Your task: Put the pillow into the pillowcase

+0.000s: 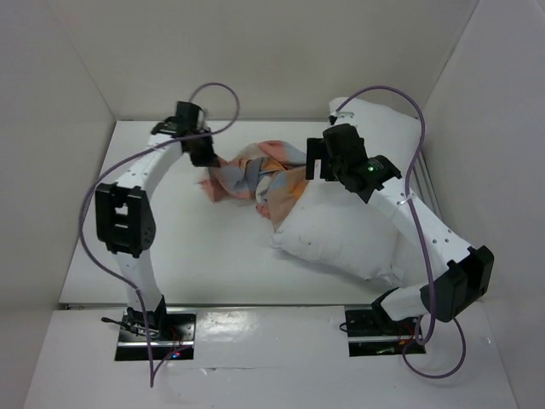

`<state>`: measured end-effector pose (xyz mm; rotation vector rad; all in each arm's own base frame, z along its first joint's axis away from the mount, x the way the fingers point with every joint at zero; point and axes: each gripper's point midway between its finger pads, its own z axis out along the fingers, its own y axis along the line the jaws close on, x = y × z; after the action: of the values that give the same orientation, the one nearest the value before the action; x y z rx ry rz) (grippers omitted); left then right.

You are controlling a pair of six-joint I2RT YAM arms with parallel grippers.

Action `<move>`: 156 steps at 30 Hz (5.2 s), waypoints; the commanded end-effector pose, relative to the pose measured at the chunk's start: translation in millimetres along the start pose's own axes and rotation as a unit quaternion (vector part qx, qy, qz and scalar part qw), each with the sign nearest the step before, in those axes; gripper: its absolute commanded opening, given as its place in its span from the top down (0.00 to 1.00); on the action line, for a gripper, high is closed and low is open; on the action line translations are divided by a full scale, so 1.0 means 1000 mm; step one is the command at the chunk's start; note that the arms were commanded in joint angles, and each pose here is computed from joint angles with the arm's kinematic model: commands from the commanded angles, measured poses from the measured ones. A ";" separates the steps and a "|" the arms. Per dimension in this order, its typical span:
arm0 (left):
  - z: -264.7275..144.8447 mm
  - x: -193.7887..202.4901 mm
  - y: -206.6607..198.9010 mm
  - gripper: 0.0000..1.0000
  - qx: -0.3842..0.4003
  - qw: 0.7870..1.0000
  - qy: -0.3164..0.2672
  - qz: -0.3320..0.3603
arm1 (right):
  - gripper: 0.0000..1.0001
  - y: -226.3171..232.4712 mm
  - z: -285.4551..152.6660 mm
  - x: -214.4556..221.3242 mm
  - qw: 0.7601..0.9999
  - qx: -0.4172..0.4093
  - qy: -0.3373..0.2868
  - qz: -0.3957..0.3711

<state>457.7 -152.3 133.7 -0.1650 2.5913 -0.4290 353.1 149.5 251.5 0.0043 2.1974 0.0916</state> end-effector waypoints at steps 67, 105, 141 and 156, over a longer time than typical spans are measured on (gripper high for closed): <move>-0.396 -0.081 0.092 1.00 -0.065 0.900 -0.418 -0.106 | 1.00 0.218 0.164 -0.072 0.975 -0.213 -0.062 -0.012; -0.310 -0.066 0.094 1.00 -0.026 0.942 -0.316 -0.113 | 0.02 0.360 0.097 0.158 0.959 -0.267 -0.052 -0.074; -0.170 -0.027 -0.052 0.00 0.057 0.982 -0.109 0.140 | 0.08 0.151 0.073 0.142 0.992 -0.113 -0.012 0.062; -0.150 0.082 0.007 0.92 0.026 0.993 -0.104 0.038 | 0.59 0.156 0.050 0.068 0.981 -0.195 0.009 -0.016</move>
<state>324.0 -82.9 269.4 -0.1343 2.2689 -0.2701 339.3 309.4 169.0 -0.1883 2.1060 0.4793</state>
